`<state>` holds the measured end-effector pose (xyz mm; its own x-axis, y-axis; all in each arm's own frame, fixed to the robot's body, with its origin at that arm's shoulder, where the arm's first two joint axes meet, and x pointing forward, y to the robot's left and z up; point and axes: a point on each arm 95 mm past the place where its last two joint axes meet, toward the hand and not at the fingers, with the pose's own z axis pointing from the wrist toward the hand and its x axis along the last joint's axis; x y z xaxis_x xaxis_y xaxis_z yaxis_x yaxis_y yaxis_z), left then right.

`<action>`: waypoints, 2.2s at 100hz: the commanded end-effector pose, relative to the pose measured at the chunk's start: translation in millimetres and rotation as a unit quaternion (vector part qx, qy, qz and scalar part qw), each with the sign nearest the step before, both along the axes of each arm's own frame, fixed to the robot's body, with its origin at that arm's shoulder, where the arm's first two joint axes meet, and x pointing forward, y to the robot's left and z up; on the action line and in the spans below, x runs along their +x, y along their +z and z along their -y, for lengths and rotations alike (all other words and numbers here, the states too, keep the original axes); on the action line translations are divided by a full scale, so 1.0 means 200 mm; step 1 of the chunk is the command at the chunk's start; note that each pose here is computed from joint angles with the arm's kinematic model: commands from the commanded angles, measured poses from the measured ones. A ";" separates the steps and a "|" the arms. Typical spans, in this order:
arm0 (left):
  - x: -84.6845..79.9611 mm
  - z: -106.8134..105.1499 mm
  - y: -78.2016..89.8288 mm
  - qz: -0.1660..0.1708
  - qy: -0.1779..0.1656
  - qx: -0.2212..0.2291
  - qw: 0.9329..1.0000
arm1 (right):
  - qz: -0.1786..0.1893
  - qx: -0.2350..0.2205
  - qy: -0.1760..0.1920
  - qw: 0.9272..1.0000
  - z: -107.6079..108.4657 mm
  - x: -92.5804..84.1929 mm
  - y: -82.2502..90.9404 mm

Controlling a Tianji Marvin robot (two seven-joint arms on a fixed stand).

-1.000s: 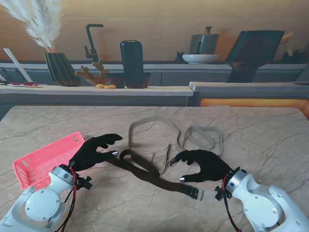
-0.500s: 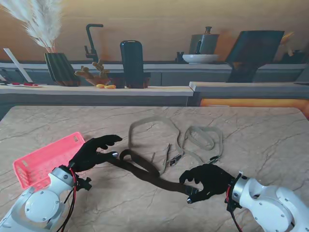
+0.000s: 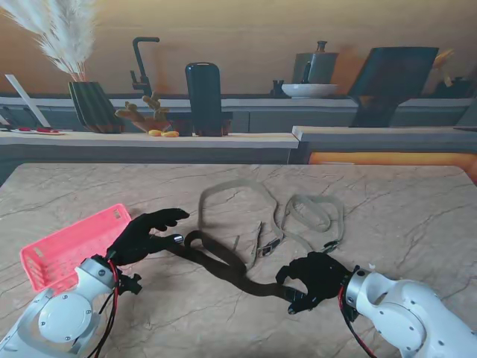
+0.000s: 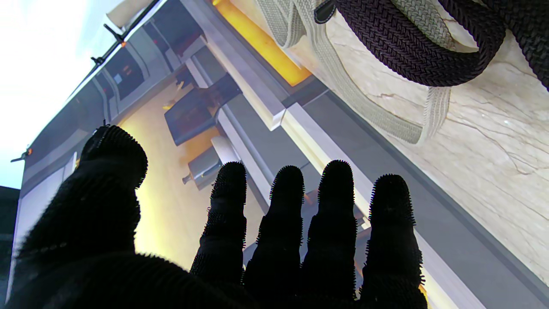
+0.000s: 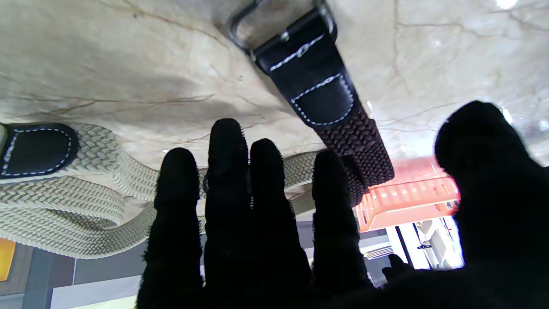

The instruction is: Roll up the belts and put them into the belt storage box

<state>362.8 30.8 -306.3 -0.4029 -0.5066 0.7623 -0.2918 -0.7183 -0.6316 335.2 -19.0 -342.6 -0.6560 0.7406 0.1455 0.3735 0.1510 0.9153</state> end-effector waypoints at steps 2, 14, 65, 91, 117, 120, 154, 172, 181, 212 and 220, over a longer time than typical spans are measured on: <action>-0.01 0.01 0.00 -0.003 -0.001 -0.002 1.000 | 0.008 -0.001 -0.002 1.000 -0.01 0.01 -0.02; -0.01 0.01 0.00 -0.003 0.000 -0.002 1.000 | 0.025 0.001 -0.006 1.000 -0.02 0.03 -0.03; -0.01 0.00 0.00 -0.005 -0.001 -0.001 1.000 | 0.002 -0.012 -0.009 1.000 -0.05 0.06 -0.09; -0.01 0.00 0.00 -0.007 0.001 0.000 1.000 | -0.024 0.012 -0.001 1.000 -0.09 0.09 -0.12; -0.01 0.00 -0.01 -0.008 0.001 0.000 1.000 | -0.056 0.062 -0.014 0.996 -0.11 0.10 -0.12; -0.01 0.01 -0.01 -0.008 0.001 0.000 1.000 | -0.060 0.070 -0.016 0.996 -0.11 0.10 -0.12; 0.02 0.12 -0.01 0.002 0.004 0.004 1.000 | -0.154 0.220 -0.081 0.960 -0.17 0.10 -0.02; 0.05 0.19 -0.03 -0.013 -0.013 0.025 1.000 | -0.146 0.291 -0.110 0.939 -0.21 0.12 0.04; 0.06 0.21 -0.04 -0.018 -0.019 0.033 0.999 | -0.138 0.329 -0.128 0.925 -0.23 0.12 0.08; 0.11 0.30 -0.08 -0.007 -0.023 0.075 0.997 | -0.066 0.425 -0.170 0.887 -0.28 0.18 0.24; 0.13 0.33 -0.09 0.006 -0.018 0.090 0.996 | -0.052 0.442 -0.176 0.878 -0.31 0.19 0.27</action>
<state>386.6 -31.0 -322.5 -0.4422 -0.6331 0.6354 -0.3054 -0.5598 -0.7703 371.2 31.7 -301.7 -0.3347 0.4914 0.8041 0.3614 -0.7211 0.5911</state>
